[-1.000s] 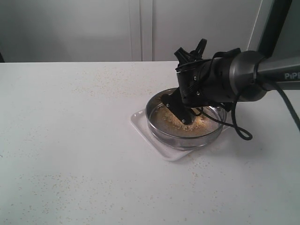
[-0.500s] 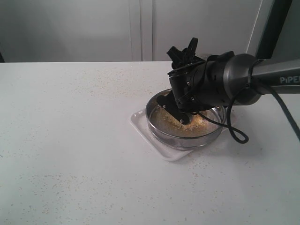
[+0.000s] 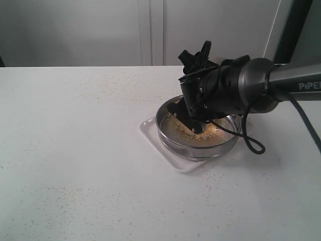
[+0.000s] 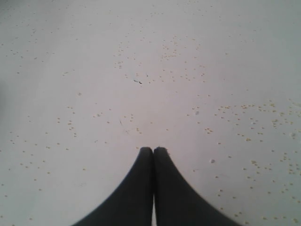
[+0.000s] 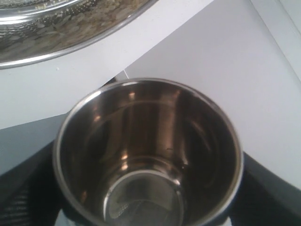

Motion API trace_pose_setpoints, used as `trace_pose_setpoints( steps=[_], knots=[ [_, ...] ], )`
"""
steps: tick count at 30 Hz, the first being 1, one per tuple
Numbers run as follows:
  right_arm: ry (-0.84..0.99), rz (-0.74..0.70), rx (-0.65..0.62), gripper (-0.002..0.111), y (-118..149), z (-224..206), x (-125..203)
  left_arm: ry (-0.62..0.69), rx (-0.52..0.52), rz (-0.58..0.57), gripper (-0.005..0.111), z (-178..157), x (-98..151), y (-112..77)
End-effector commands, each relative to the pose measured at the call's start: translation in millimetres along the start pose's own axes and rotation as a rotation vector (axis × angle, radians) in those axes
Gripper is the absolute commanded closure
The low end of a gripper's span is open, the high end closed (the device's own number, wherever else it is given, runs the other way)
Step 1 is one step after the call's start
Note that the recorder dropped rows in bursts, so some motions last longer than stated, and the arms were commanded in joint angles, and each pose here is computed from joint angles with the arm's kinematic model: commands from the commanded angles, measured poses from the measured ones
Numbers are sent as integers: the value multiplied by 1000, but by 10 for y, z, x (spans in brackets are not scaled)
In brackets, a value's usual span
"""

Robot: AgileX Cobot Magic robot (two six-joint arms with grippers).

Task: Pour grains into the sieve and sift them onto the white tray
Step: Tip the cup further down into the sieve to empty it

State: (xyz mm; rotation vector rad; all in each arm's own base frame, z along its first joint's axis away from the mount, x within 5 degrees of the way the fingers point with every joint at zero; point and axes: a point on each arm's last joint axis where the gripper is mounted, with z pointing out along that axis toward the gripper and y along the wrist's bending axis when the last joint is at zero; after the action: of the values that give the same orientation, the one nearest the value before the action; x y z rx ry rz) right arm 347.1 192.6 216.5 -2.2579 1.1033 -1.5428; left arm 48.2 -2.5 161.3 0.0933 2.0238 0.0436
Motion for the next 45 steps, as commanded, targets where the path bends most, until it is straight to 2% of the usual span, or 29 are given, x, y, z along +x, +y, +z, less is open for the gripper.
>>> trace_pose_setpoints(
  steps=[1, 11, 24, 37, 45],
  knots=[
    [63, -22, 1, 108, -4, -30, 70, 21, 4, 1, 107, 13, 42, -6],
    [-37, 23, 1, 108, -4, -29, -21, 21, 4, 1, 107, 13, 42, -6],
    [-59, 65, -23, 108, 16, -30, -42, 21, 4, 1, 107, 13, 42, -6],
    [-55, 359, -35, 108, 18, -34, -37, 21, 4, 1, 107, 13, 42, -6],
    [-129, 495, -105, 108, 59, -45, -118, 21, 4, 1, 107, 13, 42, -6]
  ],
)
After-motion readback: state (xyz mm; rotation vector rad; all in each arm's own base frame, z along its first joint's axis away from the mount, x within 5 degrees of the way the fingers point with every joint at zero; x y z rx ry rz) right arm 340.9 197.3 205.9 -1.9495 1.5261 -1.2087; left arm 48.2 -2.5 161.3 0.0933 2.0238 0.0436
